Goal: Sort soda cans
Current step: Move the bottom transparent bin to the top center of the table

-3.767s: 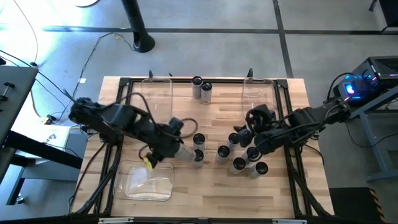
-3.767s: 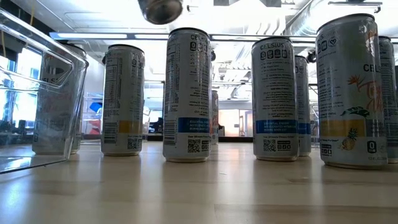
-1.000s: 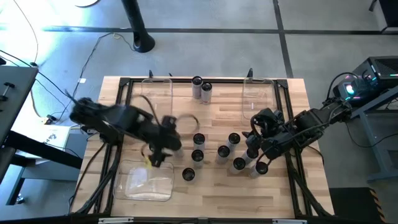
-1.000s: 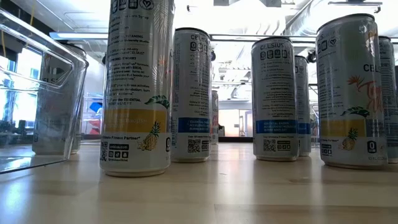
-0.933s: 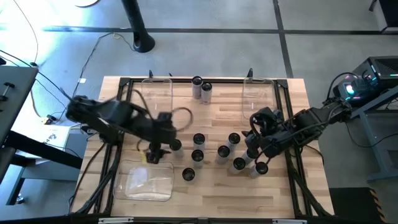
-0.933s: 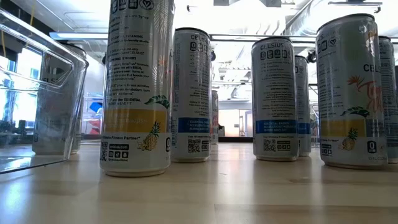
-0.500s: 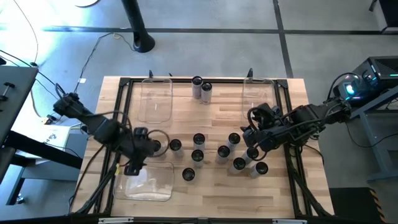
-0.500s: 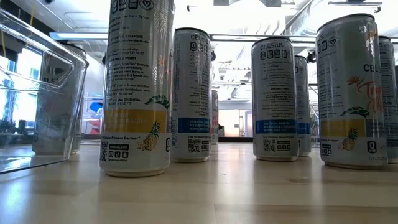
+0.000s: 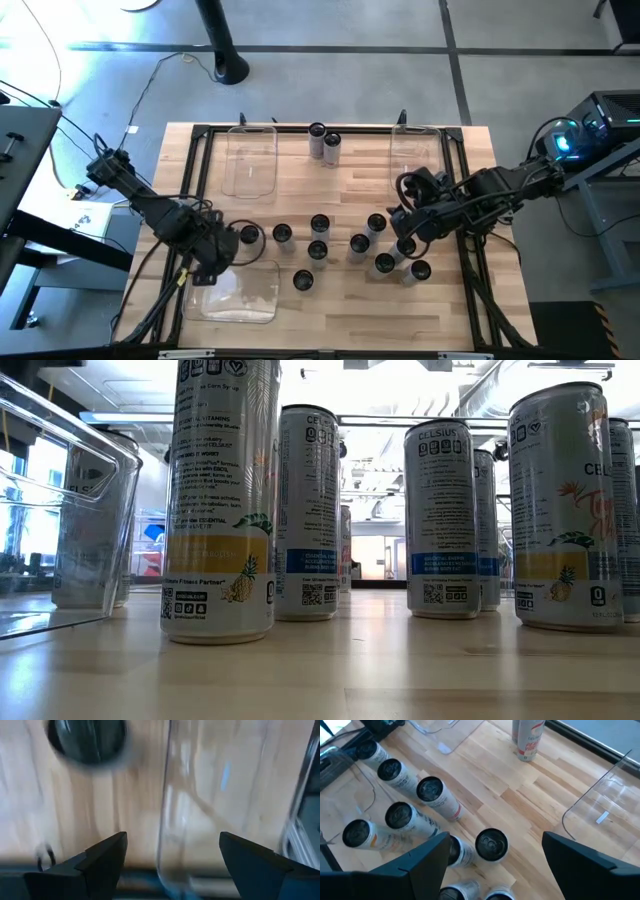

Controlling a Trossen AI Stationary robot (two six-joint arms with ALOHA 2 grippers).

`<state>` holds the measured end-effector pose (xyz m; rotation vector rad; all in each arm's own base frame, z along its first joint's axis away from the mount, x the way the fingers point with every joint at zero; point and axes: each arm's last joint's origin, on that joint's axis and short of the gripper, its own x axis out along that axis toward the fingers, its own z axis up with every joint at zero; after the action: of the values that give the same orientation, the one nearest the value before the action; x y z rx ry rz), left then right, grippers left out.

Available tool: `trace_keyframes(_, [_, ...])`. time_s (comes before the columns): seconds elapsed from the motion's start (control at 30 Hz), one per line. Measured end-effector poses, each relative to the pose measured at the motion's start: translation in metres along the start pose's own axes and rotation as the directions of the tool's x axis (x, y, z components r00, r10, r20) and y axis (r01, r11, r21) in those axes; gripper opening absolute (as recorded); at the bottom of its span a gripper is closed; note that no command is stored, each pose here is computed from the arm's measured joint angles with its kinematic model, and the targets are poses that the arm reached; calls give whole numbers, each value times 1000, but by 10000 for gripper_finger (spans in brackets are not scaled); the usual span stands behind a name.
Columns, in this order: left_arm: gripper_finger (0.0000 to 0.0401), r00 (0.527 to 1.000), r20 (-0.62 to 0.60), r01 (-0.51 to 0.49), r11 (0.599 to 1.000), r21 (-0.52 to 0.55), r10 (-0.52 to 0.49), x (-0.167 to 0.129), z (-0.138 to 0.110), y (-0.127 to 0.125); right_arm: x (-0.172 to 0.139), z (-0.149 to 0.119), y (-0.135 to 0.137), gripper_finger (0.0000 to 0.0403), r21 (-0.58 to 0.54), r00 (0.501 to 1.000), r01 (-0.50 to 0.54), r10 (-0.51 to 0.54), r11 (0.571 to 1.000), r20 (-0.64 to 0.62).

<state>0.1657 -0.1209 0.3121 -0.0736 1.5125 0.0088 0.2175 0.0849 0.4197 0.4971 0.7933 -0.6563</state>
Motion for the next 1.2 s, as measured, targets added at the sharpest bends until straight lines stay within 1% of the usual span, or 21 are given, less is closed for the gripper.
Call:
trace_keyframes(0.07, [310,997,-73,12,999,-35,-15,0,-5,2,0,0,0,311,-18,1000,-5,5,1000,-1])
trace_keyframes(0.13, [310,996,-86,21,997,-78,-27,4,-6,2,0,0,1,311,-34,1000,-10,10,999,2])
trace_keyframes(0.17, [310,996,-87,29,996,-83,-37,8,-5,1,0,1,1,311,-39,1000,-13,13,999,5])
trace_keyframes(0.3, [310,996,-86,19,999,-31,-21,26,-9,-5,0,1,2,311,-56,1000,-20,20,998,6])
trace_keyframes(0.4, [310,997,-79,10,999,36,-7,36,-14,-10,0,1,2,311,-59,1000,-24,24,998,-5])
trace_keyframes(0.47, [310,998,-60,-19,997,78,24,40,-18,-13,0,1,2,311,-60,1000,-25,25,998,-6])
trace_keyframes(0.5, [310,996,-63,-50,994,93,56,42,-21,-12,0,1,2,311,-63,1000,-25,25,998,-6])
trace_keyframes(0.53, [310,993,-74,-88,993,84,94,44,-24,-11,0,1,2,311,-70,1000,-25,24,997,-6])
trace_keyframes(0.6, [310,982,-116,-150,989,18,151,44,-29,-5,0,1,2,311,-80,1000,-24,24,996,-6])
trace_keyframes(0.63, [310,982,-123,-147,989,-20,144,43,-30,-4,0,1,2,311,-85,1000,-24,24,996,-6])
trace_keyframes(0.73, [310,996,-89,-36,992,-120,25,40,-25,-8,0,1,2,311,-100,1000,-24,23,995,-6])
trace_keyframes(0.77, [310,998,-64,0,991,-130,-8,39,-24,-10,0,1,2,311,-104,1000,-23,23,994,-5])
trace_keyframes(0.8, [310,998,-13,57,991,-124,-59,38,-20,-13,0,1,2,311,-110,1000,-23,22,994,-4])
trace_keyframes(0.87, [310,980,114,169,985,-42,-163,35,-10,-25,0,1,2,311,-117,1000,-23,22,993,-4])
trace_keyframes(0.9, [310,963,176,205,979,13,-204,34,-5,-31,0,1,2,311,-119,1000,-23,23,993,-4])
trace_keyframes(0.97, [310,930,274,220,968,123,-246,33,4,-40,0,1,2,311,-118,1000,-23,22,993,-4])
trace_keyframes(1.0, [310,919,307,203,964,170,-247,33,8,-43,0,1,2,311,-114,1000,-23,22,993,-4])
trace_keyframes(1.03, [310,919,322,166,963,211,-229,35,10,-44,1,1,2,311,-113,1000,-23,22,993,-4])
trace_keyframes(1.1, [310,929,333,73,960,272,-165,39,17,-45,1,1,2,311,-103,1000,-26,26,994,-7])
trace_keyframes(1.13, [310,931,335,43,954,296,-145,40,21,-45,1,1,2,311,-97,1000,-27,26,995,-7])
trace_keyframes(1.2, [310,941,312,28,952,306,-128,42,27,-46,1,1,3,311,-82,1000,-27,27,996,-8])
